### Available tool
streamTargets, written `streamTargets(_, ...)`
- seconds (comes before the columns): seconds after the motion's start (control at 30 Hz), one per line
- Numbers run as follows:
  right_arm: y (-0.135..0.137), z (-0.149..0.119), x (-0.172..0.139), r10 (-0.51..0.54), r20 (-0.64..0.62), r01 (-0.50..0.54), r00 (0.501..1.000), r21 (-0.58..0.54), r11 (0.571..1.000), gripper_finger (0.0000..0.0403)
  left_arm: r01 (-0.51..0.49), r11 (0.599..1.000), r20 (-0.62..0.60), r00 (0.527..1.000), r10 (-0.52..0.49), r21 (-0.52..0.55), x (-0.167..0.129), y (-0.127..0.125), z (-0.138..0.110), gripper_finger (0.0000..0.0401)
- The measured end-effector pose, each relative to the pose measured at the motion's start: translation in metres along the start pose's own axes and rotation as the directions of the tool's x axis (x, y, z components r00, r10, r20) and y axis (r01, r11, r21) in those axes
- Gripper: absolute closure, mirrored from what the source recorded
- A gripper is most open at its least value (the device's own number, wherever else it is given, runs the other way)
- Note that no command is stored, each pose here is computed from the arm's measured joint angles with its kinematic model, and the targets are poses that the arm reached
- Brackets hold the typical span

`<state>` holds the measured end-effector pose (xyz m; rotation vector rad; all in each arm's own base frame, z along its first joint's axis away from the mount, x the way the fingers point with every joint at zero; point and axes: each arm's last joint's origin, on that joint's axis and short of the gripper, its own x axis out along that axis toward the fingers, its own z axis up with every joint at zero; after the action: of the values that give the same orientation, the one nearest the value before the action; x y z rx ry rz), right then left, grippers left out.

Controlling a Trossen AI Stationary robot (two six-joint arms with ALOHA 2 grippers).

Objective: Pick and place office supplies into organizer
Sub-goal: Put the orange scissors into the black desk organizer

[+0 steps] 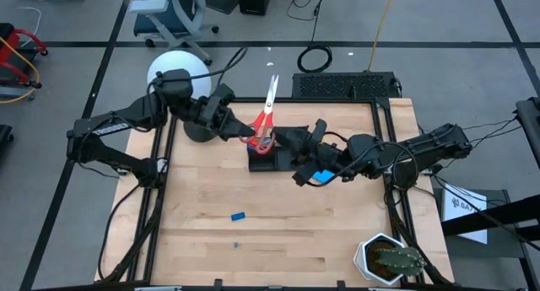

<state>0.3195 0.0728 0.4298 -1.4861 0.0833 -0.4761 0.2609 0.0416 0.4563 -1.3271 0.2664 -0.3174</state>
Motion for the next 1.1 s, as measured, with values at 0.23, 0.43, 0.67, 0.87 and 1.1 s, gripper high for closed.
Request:
streamTargets(0.23,0.0,0.001,-0.001,0.003,0.003,-0.003,1.0,0.0,1.0,0.0303,0.026,1.0,0.005,1.0,-0.026,-0.014,0.012,0.005,0.006,0.0375)
streamTargets(0.43,0.001,0.001,-0.001,0.01,-0.002,-0.01,1.0,0.056,0.998,0.0306,0.049,0.999,0.001,0.999,-0.049,-0.016,0.022,0.009,0.011,0.0375)
streamTargets(0.67,0.002,0.0,-0.001,0.023,-0.043,-0.019,0.999,0.11,0.994,0.037,0.061,0.998,0.003,0.998,-0.061,-0.033,0.026,0.011,0.014,0.0375)
streamTargets(0.87,0.004,-0.003,0.001,0.034,-0.078,-0.017,0.996,0.208,0.978,0.0382,0.048,0.998,0.012,0.999,-0.047,-0.038,0.025,0.014,0.016,0.0364)
streamTargets(1.1,0.004,-0.004,0.001,0.032,-0.1,0.004,0.995,0.335,0.942,0.0384,0.064,0.995,0.039,0.997,-0.067,0.07,0.017,0.011,0.023,0.0275)
